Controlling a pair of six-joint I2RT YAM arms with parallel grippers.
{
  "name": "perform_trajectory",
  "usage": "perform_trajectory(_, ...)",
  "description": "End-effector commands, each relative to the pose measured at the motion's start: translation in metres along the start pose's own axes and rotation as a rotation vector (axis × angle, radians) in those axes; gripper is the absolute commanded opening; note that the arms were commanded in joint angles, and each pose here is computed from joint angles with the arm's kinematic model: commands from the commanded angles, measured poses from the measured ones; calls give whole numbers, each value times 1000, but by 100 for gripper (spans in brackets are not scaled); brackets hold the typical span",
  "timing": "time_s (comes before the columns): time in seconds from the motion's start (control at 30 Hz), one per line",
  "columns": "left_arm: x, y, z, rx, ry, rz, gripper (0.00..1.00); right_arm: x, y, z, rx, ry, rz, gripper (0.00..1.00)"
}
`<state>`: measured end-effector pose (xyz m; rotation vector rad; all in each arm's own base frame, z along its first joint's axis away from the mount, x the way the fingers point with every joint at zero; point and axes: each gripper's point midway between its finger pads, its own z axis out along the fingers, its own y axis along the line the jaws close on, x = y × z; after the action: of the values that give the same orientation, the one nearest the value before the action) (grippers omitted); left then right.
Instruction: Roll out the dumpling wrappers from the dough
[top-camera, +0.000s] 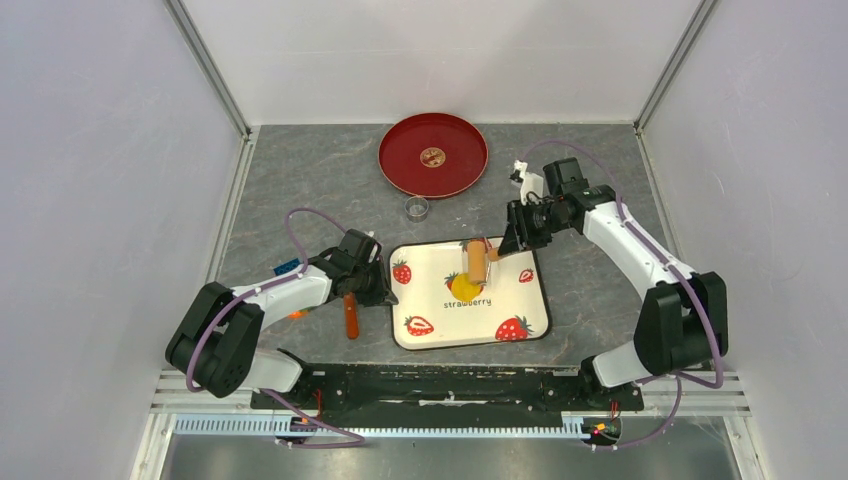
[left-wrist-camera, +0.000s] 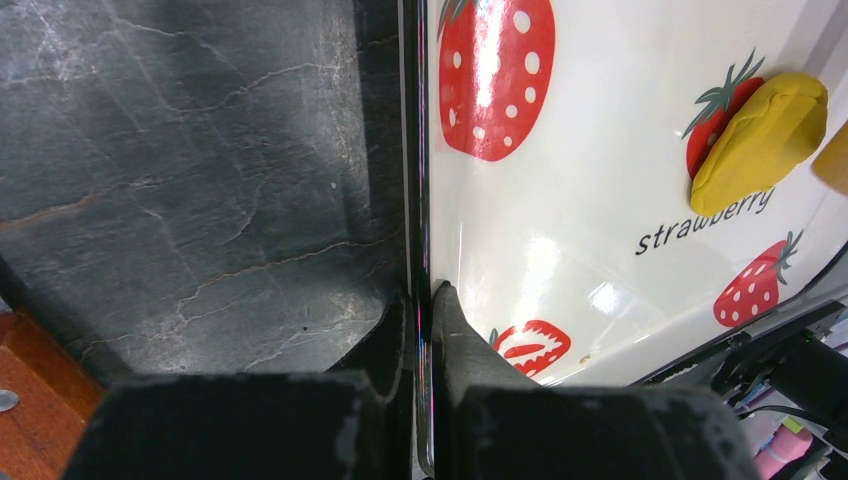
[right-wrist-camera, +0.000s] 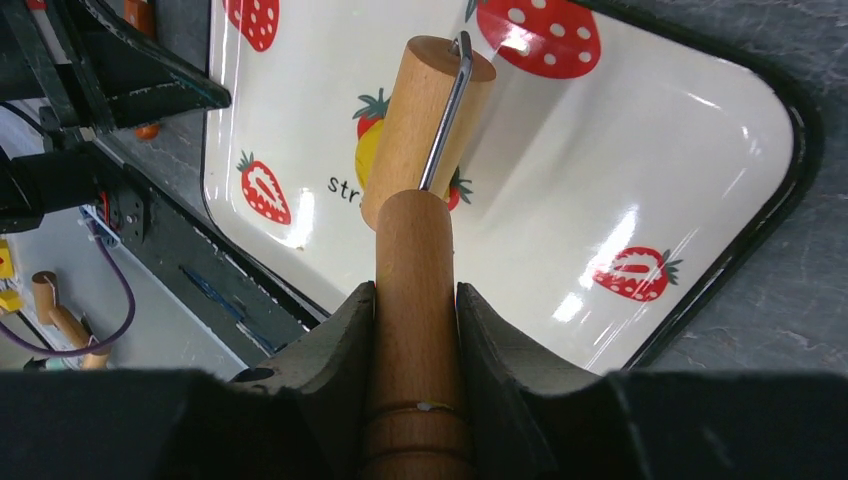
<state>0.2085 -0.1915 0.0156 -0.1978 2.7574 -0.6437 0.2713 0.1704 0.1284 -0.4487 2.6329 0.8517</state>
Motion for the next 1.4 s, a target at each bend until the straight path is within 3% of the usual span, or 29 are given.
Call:
perform_trajectory(0.0, 14, 39, 5, -171, 25, -2, 2, -40, 22, -28, -54, -168, -87, 0)
perform_trajectory(0.2, 14, 38, 5, -170, 26, 0, 2, -52, 35, -42, -85, -212, -108, 0)
perform_trajectory(0.57, 14, 39, 5, -171, 26, -1, 2, -21, 26, -19, 175, 22, -175, 0)
perform_trajectory(0.9, 15, 39, 5, -171, 27, -1, 2, -13, 34, 11, 342, 112, -262, 0)
perform_trajectory(1.37, 14, 39, 5, -172, 26, -1, 2, 30, -37, 1, 693, 269, -264, 0)
